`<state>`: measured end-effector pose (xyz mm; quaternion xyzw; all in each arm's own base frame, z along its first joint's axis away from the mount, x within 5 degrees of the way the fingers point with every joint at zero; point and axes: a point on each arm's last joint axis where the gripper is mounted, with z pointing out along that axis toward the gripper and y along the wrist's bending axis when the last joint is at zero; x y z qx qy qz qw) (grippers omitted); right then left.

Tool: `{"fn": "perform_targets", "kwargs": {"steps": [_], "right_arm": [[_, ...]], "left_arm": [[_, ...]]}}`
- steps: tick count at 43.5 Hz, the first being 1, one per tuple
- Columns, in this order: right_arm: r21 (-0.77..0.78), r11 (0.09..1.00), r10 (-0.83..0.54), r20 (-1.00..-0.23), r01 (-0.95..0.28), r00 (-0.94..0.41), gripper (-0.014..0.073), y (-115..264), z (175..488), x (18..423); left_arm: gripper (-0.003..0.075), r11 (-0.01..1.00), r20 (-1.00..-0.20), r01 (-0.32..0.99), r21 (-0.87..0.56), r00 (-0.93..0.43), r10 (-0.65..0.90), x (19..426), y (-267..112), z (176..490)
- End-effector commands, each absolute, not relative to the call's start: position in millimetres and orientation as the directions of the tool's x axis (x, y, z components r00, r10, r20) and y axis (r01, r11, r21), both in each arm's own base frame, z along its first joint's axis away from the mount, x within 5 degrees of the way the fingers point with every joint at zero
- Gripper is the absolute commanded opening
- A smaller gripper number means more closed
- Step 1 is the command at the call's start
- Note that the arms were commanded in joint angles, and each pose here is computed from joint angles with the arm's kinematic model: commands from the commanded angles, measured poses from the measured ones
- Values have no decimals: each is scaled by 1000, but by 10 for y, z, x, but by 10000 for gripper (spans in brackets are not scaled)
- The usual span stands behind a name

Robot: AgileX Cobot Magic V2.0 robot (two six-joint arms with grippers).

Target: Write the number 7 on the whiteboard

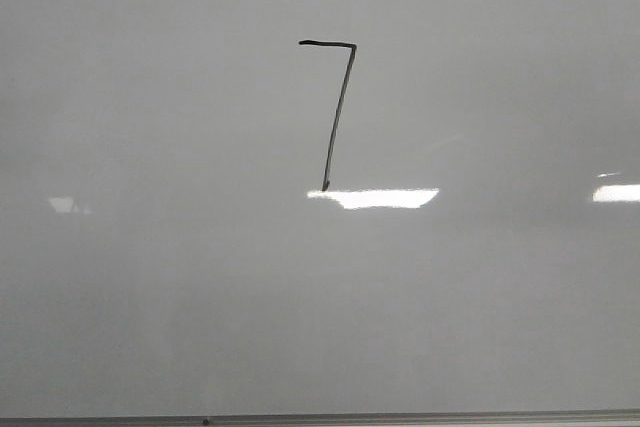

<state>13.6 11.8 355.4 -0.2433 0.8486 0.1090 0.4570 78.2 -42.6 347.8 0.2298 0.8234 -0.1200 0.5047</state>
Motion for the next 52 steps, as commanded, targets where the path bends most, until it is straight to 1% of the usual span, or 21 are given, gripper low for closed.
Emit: {"fn": "perform_targets", "kwargs": {"steps": [1, 7, 13, 21, 24, 29, 32, 38, 41, 47, 52], "right_arm": [[-50, 865, -290, -862, -499, -416, -67, 125, 3649, 173], [-50, 865, -289, -863, -499, -415, -67, 125, 3650, 173], [-50, 865, -289, -863, -499, -415, -67, 125, 3650, 173], [-50, 865, -289, -863, -499, -415, -67, 125, 3650, 173], [-50, 865, -289, -863, -499, -415, -67, 125, 3650, 173], [-50, 865, -289, -863, -499, -415, -67, 125, 3650, 173], [-50, 865, -289, -863, -499, -415, -67, 125, 3650, 173], [-50, 865, -289, -863, -499, -415, -67, 125, 3650, 173], [-50, 865, -289, -863, -499, -415, -67, 125, 3650, 173], [-50, 865, -289, -863, -499, -415, -67, 125, 3649, 173], [-50, 865, -289, -863, -499, -415, -67, 125, 3649, 173]], "left_arm": [[-21, 868, -928, 496, 19, -314, 199, 801, -443, 3617], [-21, 882, -939, 471, 21, -293, 179, 744, -391, 3580], [-20, 940, -964, 339, 47, -231, 131, 630, -230, 3502], [-21, 989, -995, 137, 50, -80, 62, 490, -81, 3122], [-21, 996, -997, 74, 50, -51, 54, 466, -48, 2937], [-21, 999, -998, -3, 47, -44, 47, 466, -11, 2660], [-20, 999, -998, -29, 44, -43, 43, 489, 4, 2543], [-21, 997, -998, -58, 50, 21, 51, 503, 22, 2388], [-21, 997, -997, -57, 44, 53, 47, 486, 23, 2328], [-21, 998, -999, -62, -33, 28, -32, 526, 37, 2160], [-21, 999, -998, -41, -33, 63, -30, 554, 25, 2056]]}}
